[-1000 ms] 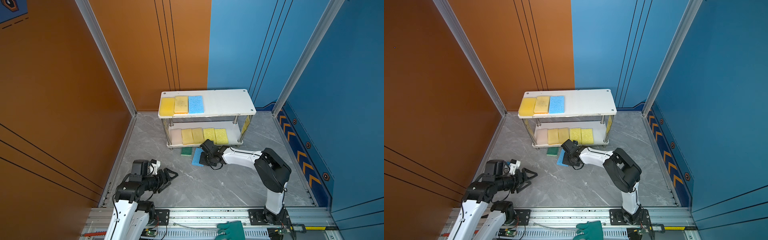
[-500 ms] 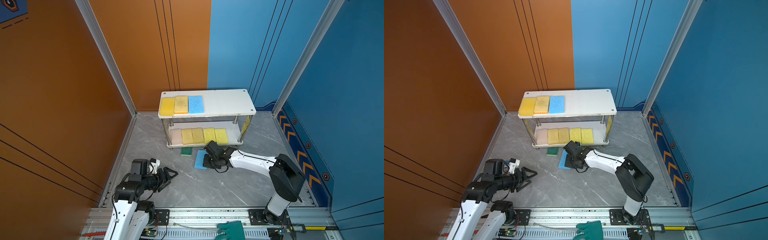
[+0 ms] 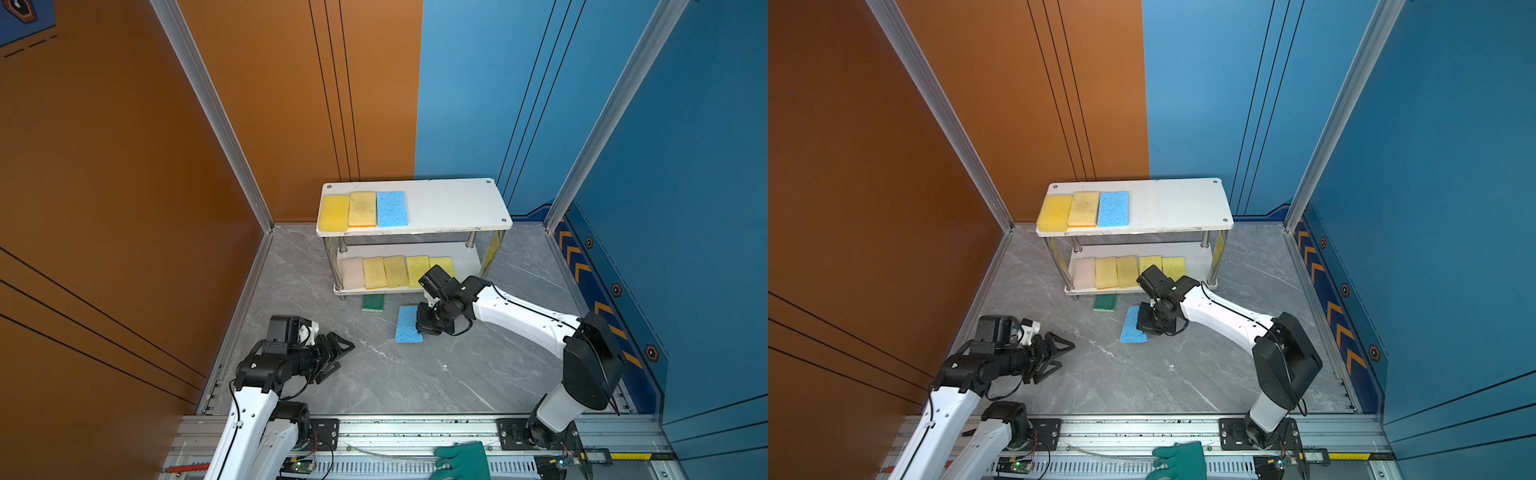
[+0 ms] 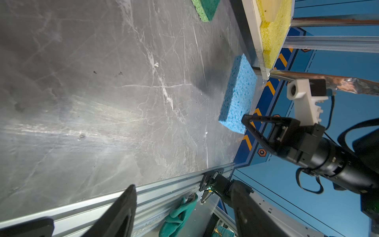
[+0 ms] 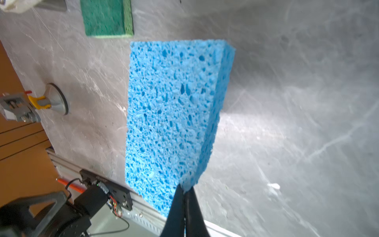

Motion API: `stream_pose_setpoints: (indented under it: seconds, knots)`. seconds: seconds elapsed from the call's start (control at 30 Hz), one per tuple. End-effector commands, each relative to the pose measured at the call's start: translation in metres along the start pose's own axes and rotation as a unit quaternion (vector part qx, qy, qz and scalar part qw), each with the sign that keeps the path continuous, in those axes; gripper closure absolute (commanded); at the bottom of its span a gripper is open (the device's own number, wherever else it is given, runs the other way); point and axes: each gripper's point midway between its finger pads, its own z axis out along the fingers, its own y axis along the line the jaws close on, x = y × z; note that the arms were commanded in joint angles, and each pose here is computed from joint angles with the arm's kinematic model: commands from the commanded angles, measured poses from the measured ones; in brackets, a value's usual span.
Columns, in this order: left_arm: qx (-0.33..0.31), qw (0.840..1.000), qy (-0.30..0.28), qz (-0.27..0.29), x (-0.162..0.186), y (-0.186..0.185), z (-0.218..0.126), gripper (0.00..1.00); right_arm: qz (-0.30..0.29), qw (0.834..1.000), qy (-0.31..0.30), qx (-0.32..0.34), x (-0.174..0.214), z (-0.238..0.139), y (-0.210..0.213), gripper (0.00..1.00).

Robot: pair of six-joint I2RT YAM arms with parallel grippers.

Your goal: Place and organize the cleaning sponges onto the shelf

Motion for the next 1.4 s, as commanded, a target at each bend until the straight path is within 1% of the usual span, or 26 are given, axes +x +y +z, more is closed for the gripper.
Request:
stream_pose_setpoints:
  seconds: [0.0,0.1,0.2,0.3,0.4,0.5,0.57,0.63,0.67,0.77,0.83,0.9,0.93,1.03,1.13,1.23,1.37]
  knots:
    - [-0.020,0.999,-0.018,-0.019,-0.008,0.013,0.007,0.27,0.000,0.998,0.058,0.022,0.030,-0.025,-0.025,1.00]
    - [-0.032,0.999,-0.024,-0.035,-0.010,0.024,0.014,0.27,0.021,0.998,0.065,0.018,0.024,-0.050,-0.043,1.00]
    - [-0.041,0.997,-0.030,-0.053,-0.013,0.034,0.021,0.27,0.027,0.997,0.072,0.021,0.023,-0.075,-0.060,1.00]
    - [-0.051,0.996,-0.033,-0.067,-0.015,0.042,0.025,0.27,0.033,0.996,0.076,0.015,0.032,-0.090,-0.068,1.00]
    - [-0.049,0.996,-0.048,-0.057,-0.019,0.040,0.024,0.27,0.032,0.997,0.064,0.007,0.043,-0.098,-0.070,1.00]
    - [-0.046,0.997,-0.051,-0.042,-0.019,0.034,0.022,0.27,0.031,0.999,0.028,-0.002,0.047,-0.110,-0.070,1.00]
    - [-0.043,0.997,-0.057,-0.019,-0.019,0.025,0.018,0.27,0.036,0.999,0.002,-0.018,0.045,-0.116,-0.066,1.00]
    - [-0.034,0.997,-0.062,0.013,-0.017,0.011,0.018,0.26,0.034,0.998,-0.024,-0.038,0.043,-0.122,-0.058,1.00]
    - [-0.024,0.998,-0.058,0.029,-0.016,0.003,0.020,0.26,0.030,0.998,-0.033,-0.036,0.044,-0.123,-0.057,1.00]
    - [-0.007,0.996,-0.026,0.088,-0.001,-0.025,0.031,0.26,0.008,0.998,-0.047,-0.032,0.054,-0.119,-0.054,1.00]
    - [0.012,0.990,-0.007,0.142,0.014,-0.050,0.035,0.25,-0.012,0.997,-0.060,-0.049,0.063,-0.115,-0.043,1.00]
    - [0.033,0.984,0.003,0.177,0.026,-0.069,0.036,0.24,-0.026,0.995,-0.079,-0.062,0.068,-0.115,-0.035,1.00]
    - [0.050,0.981,0.004,0.187,0.030,-0.080,0.035,0.24,-0.031,0.994,-0.083,-0.064,0.069,-0.115,-0.032,1.00]
    - [0.118,0.976,0.007,0.181,0.034,-0.111,0.031,0.24,-0.064,0.992,-0.080,-0.069,0.076,-0.117,-0.023,1.00]
    - [0.182,0.967,0.015,0.177,0.039,-0.142,0.024,0.23,-0.082,0.991,-0.085,-0.069,0.079,-0.119,-0.016,1.00]
    - [0.215,0.958,0.031,0.189,0.046,-0.165,0.018,0.22,-0.100,0.988,-0.085,-0.079,0.079,-0.124,-0.005,1.00]
    - [0.227,0.951,0.061,0.201,0.059,-0.180,0.017,0.22,-0.125,0.984,-0.089,-0.088,0.080,-0.130,0.013,1.00]
